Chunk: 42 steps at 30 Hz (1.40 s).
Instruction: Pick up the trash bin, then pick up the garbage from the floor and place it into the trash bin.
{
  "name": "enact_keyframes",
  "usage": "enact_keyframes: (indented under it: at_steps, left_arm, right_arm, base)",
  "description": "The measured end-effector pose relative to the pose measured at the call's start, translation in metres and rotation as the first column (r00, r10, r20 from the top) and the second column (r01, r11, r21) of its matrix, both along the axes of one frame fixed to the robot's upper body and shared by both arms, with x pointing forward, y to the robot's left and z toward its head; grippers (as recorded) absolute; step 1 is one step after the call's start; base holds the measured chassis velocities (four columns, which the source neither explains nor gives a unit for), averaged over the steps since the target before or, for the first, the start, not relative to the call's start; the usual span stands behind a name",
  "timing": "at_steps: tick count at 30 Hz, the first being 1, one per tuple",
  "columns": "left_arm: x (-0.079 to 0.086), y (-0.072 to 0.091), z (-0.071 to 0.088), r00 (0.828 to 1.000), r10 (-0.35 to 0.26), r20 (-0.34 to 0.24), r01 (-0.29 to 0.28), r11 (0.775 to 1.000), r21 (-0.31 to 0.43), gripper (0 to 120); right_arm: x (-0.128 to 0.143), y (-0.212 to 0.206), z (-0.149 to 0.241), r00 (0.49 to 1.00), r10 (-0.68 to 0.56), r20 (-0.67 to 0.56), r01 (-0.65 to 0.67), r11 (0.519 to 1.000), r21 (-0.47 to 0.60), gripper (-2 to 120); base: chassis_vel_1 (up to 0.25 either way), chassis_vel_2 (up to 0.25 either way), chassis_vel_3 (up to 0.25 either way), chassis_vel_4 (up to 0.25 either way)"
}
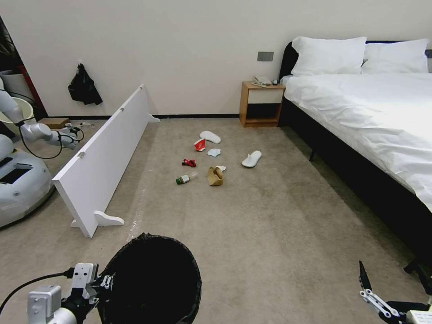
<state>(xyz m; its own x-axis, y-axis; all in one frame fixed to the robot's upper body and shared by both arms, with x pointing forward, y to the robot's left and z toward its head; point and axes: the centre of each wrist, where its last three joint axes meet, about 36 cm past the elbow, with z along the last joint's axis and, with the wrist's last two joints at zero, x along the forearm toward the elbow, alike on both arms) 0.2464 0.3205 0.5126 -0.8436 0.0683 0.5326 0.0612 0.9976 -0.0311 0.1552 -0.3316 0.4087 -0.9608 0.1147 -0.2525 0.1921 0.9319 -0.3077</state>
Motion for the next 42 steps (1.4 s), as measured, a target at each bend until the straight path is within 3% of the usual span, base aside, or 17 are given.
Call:
enact_keyframes:
  at_steps: [22,42]
  left_arm:
    - [0.001,0.001,-0.016,0.999,0.009,0.043,-0.010,1.000,0.006,3]
    - [0.002,0.002,-0.016,0.999,0.009,0.050,-0.010,1.000,0.008,3]
  right_arm:
    - [-0.004,0.012,-0.002,1.000,0.001,-0.017,-0.001,0.999,0.051,100]
    - [-0.004,0.012,0.001,1.000,0.014,-0.010,-0.014,0.999,0.050,100]
  base:
    - [0.000,0.000,0.000,0.000]
    - [-0.057,0.054,0.056,-0.053]
